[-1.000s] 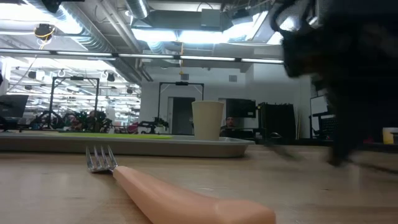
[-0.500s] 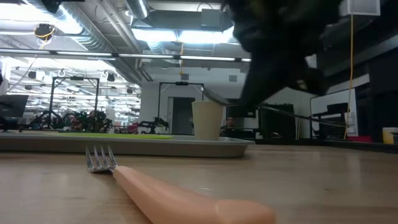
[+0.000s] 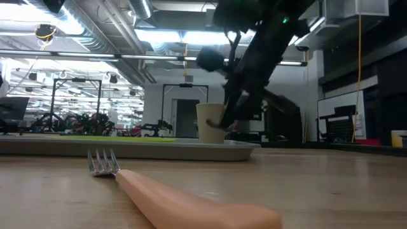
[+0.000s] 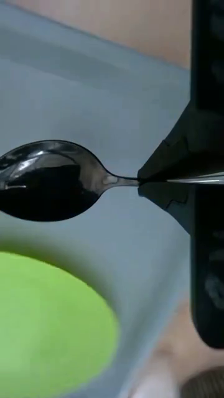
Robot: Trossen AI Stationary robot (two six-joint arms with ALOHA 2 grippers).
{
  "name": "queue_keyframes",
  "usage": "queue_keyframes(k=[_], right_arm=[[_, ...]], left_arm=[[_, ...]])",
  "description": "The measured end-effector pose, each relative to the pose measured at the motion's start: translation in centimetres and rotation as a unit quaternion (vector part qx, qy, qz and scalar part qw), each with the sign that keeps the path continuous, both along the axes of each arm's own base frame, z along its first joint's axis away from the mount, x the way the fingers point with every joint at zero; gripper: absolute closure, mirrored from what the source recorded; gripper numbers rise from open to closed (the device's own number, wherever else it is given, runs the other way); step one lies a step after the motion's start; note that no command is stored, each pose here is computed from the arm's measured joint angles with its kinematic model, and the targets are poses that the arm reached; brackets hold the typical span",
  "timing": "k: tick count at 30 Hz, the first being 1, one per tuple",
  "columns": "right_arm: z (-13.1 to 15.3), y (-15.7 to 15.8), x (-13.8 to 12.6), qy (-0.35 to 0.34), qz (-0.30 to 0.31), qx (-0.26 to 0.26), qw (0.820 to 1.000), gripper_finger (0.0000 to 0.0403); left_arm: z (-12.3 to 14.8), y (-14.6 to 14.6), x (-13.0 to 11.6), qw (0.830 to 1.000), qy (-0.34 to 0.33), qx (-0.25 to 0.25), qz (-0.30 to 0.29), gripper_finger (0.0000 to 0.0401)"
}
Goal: Pick and place plate/cup/fork/spoon on tray
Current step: Put the black spoon on the gray tray to the right of the green plate, then put the orange fork on the gray tray to the right of the green plate
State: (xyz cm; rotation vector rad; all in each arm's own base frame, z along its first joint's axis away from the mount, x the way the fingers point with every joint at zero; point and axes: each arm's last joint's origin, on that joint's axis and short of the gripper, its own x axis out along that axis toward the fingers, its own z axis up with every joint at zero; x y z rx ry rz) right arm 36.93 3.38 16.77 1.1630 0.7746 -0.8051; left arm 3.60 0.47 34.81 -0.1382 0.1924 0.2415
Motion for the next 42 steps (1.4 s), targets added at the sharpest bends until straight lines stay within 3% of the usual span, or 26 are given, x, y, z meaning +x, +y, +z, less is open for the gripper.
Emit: queue_keyframes(k=[10, 17, 28, 36, 42], right_arm=[[-2.4, -2.7, 0.7, 0.025, -0.023, 0.023, 0.999, 0.0388], [-2.5, -2.8, 0.7, 0.032, -0.011, 0.01, 0.999, 0.0349], [-2.2, -2.8, 0.6, 0.03, 0.001, -0.002, 1.0, 0.0344], [0.8, -0.3, 2.0, -0.013, 0.145, -0.007, 0.989, 0.0343], [4.3, 4.7, 2.6, -0.038, 0.336, 0.002, 0.941, 0.0343]], left_arm=[[0.0, 0.0, 0.0, 1.0, -0.005, -0.022, 0.001, 0.0315], [0.0, 0.0, 0.0, 1.0, -0.005, -0.022, 0.001, 0.0315], [0.0, 0.0, 0.0, 1.0, -0.005, -0.022, 0.001, 0.0315], [-0.1, 0.0, 0.0, 1.0, -0.001, -0.021, 0.002, 0.0315], [-0.1, -0.1, 0.0, 0.999, -0.005, -0.044, 0.0, 0.0315]])
